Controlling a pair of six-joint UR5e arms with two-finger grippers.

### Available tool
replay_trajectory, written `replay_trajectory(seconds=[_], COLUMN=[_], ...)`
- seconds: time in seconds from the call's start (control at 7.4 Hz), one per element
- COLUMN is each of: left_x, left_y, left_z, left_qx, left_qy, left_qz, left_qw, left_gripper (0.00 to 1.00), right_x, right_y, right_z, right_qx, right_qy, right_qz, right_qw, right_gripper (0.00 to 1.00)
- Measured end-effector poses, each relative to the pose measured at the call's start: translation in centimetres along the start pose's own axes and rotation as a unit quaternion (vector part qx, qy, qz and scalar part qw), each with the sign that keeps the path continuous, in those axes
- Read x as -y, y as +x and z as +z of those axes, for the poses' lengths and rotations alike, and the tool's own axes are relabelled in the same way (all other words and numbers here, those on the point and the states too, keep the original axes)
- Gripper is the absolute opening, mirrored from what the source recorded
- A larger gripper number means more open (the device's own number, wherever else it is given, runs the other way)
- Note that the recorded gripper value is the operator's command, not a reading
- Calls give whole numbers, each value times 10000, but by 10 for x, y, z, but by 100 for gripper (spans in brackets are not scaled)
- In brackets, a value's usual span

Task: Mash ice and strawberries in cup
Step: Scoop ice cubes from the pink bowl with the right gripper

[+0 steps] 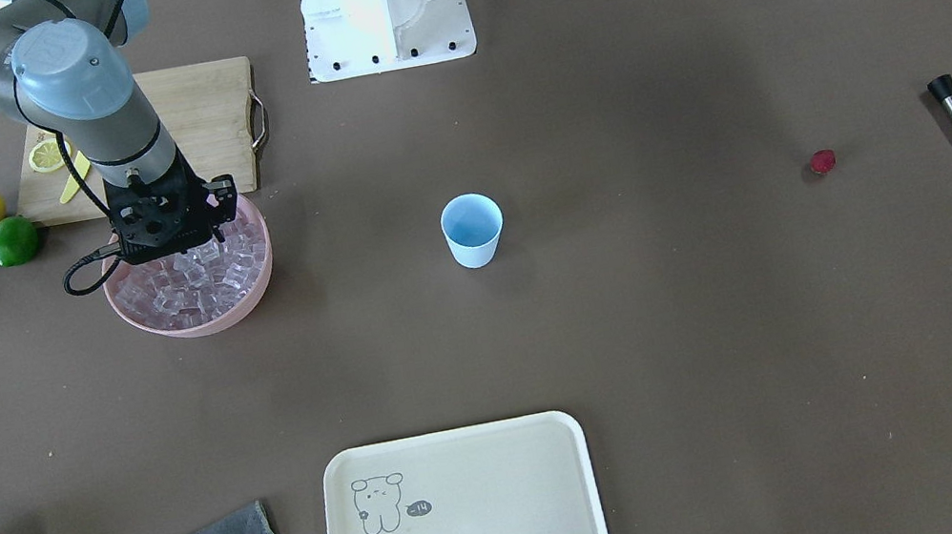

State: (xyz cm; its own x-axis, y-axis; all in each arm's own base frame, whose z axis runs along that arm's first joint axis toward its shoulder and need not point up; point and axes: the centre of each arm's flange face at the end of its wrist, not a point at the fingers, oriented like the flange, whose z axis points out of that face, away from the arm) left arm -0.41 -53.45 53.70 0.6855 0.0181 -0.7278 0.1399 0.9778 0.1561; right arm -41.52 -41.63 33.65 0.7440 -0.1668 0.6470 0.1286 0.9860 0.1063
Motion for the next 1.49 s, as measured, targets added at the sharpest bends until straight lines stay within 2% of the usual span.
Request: replay_trajectory(seconds=[0.41, 0.68, 1.08, 1.35, 1.49], left_x=[-1, -3, -13, -17, -18], left_y=[0, -1, -4, -4, -5], left_z=[-2, -3, -4, -5, -5], left_qx=[0, -3, -2, -1, 4], left_qy=[16, 19, 9, 10, 10], left_qz=[0, -5, -11, -9, -14], left_qw=[10000, 10000, 10000, 10000, 10000], left_gripper=[99, 99, 99, 99, 99], right_x=[-5, -5, 3, 4, 3], right_y=[-6, -5, 3, 3, 0], right_z=[9, 10, 6, 7, 8], right_qx=[-42, -60, -77, -81, -69], right_qy=[-55, -59, -8, -3, -2], right_qz=[-39, -37, -31, -66, -87], right_qw=[10000, 10000, 10000, 9999, 9999], right_gripper=[46, 38, 35, 26, 25])
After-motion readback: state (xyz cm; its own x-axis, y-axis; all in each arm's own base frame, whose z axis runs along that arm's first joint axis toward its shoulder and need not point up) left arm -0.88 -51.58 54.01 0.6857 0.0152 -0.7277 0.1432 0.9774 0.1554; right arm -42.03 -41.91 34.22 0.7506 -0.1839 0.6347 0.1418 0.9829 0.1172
